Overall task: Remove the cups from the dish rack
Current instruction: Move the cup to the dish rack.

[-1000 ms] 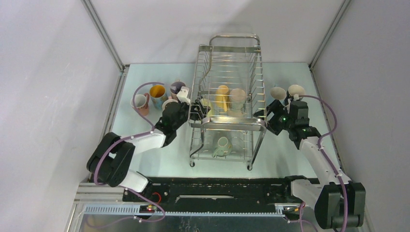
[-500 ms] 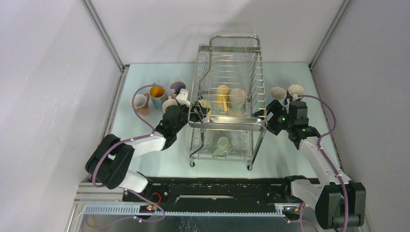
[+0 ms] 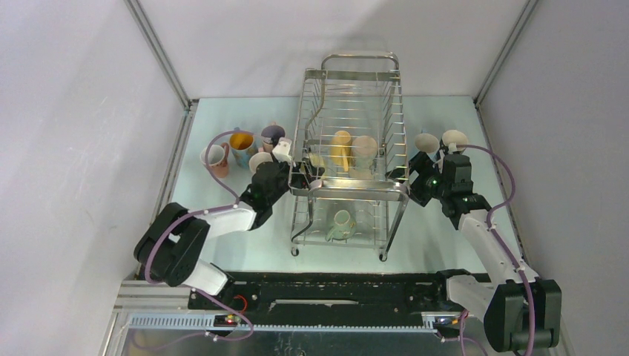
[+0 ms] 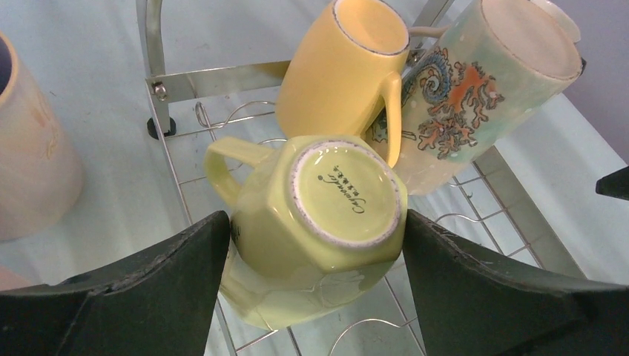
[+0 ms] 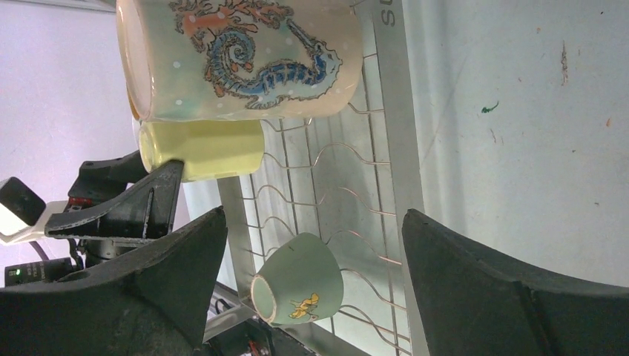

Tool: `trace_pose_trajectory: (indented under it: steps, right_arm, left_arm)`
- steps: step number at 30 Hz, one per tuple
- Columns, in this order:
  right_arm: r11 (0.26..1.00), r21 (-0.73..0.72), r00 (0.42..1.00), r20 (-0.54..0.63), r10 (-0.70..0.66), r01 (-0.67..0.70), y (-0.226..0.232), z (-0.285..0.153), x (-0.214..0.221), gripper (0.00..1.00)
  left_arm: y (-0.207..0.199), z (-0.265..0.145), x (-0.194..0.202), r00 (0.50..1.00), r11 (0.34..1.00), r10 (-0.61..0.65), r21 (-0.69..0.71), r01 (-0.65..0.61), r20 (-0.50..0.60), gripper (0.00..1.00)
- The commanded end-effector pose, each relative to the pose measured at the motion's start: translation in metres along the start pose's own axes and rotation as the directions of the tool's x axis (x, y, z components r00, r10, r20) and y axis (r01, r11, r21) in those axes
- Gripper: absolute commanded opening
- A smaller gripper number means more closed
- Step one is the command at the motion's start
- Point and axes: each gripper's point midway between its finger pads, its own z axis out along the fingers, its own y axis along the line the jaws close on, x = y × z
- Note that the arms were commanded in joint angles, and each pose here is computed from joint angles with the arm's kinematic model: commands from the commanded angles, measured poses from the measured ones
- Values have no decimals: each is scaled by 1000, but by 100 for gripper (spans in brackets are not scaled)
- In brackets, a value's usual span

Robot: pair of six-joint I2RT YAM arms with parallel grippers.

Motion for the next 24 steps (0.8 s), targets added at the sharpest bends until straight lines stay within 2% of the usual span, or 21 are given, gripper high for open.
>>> trace_pose_trajectory:
  steps: [1, 11, 17, 21, 24]
  right_arm:
    - [999, -26, 1000, 19, -21, 21, 6, 1, -4, 95]
    - [999, -37, 1000, 12, -20, 20, 6, 3, -2, 95]
    - [999, -40, 1000, 15, -24, 25, 7, 2, -3, 95]
    - [999, -40, 1000, 15, -23, 24, 7, 2, -3, 95]
    - [999, -38, 1000, 18, -24, 25, 6, 1, -4, 95]
  left_arm:
    - [-2, 2, 1, 1000, 999, 29, 16, -29, 3, 91]
    - [3, 8, 22, 995, 998, 61, 11, -60, -82, 90]
    - [4, 11, 19, 994, 997, 73, 6, -73, -87, 87]
    - [0, 14, 14, 993, 997, 81, 19, -79, -91, 75]
    - [-4, 13, 8, 995, 997, 67, 29, -64, -79, 59]
